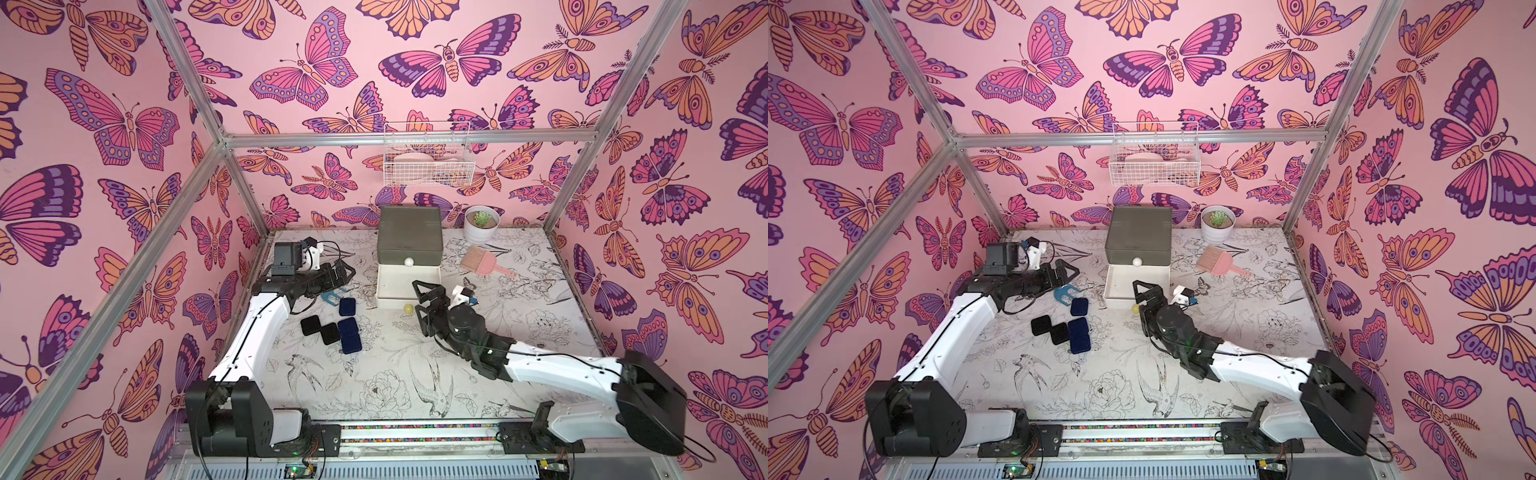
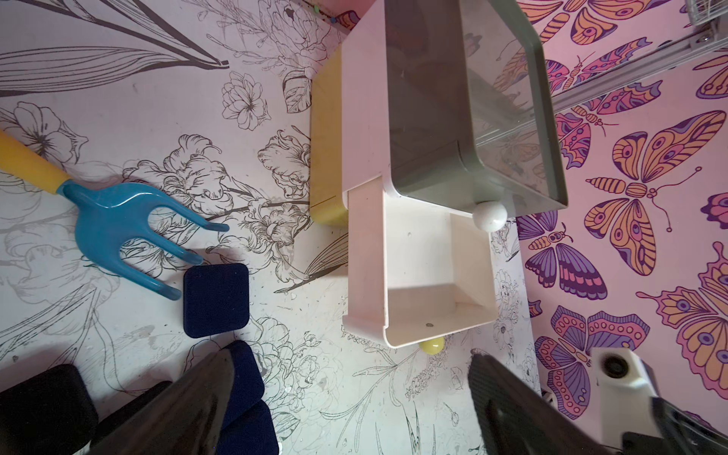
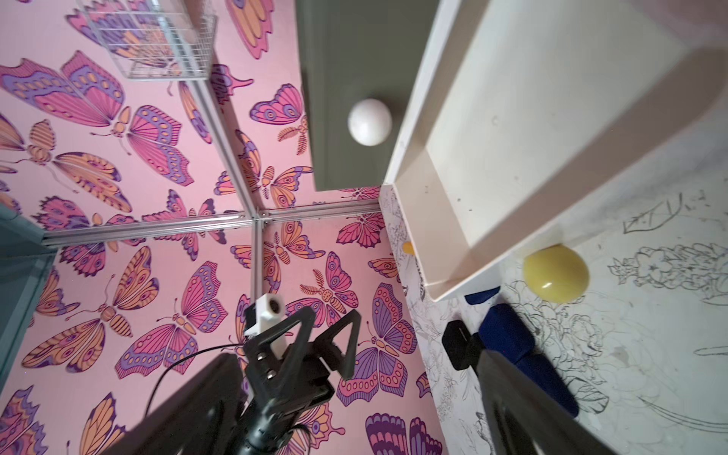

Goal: Place the brooch boxes into the drawer by color
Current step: Open the drawer in the storage box, then pick up the brooch box from the center of the board.

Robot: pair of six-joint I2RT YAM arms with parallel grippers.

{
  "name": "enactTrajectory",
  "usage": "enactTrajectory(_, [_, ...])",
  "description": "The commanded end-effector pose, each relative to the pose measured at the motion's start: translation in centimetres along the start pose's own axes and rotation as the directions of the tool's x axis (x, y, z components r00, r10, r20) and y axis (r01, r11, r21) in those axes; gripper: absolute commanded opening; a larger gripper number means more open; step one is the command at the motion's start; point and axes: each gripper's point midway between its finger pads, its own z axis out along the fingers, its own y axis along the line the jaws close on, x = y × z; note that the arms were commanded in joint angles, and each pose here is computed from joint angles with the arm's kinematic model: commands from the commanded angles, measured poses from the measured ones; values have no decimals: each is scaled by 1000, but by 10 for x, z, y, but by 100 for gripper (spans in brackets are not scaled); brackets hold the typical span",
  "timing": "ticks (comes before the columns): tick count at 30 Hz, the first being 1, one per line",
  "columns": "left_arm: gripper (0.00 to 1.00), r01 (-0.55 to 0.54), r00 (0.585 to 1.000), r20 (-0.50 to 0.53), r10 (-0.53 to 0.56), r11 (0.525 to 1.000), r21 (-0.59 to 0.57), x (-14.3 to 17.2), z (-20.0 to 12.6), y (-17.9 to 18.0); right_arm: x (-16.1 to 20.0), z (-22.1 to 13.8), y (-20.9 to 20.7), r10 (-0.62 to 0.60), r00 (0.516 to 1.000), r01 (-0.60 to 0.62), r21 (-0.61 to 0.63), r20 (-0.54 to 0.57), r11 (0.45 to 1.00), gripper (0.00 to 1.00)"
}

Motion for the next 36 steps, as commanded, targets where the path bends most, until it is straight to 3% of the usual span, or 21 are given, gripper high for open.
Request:
enactTrajectory(1, [100,8,1000,13,-8,1000,24,-8,-3,-7,-26,-19,3,-242,968,230,147,67,962,99])
enactTrajectory(4, [100,22,1000,6,-22,1000,11,-7,-2,-4,-54,-25,-2,-339,938,306,294,66,905,98])
enactTrajectory(9, [100,48,999,-19,-48,999,-2,-2,1,1,-98,-14,16,-427,903,393,320,44,862,80])
enactTrajectory(12, [100,46,998,-37,-47,999,-29,1,0,5,-106,-9,40,-567,823,542,329,-23,773,63])
enactTrajectory(15, [100,99,988,-102,-118,980,-173,20,-7,28,-104,3,58,-641,759,639,316,-112,702,59])
enactTrajectory(20, [100,165,944,-196,-266,894,-417,70,-29,68,-112,34,59,-569,804,595,227,-175,771,62])
enactTrajectory(23, [100,172,925,-190,-329,807,-565,88,-42,100,-114,52,53,-518,823,561,195,-232,805,66])
enactTrajectory(26, [100,250,887,-135,-442,704,-665,95,-48,137,-109,63,47,-486,825,545,179,-289,819,70])
enactTrajectory(31, [100,226,842,-196,-502,659,-717,96,-31,167,-107,68,39,-451,826,523,162,-338,837,72])
enactTrajectory(36, [100,223,815,-224,-535,646,-730,93,-10,181,-111,66,30,-433,828,512,167,-356,843,73])
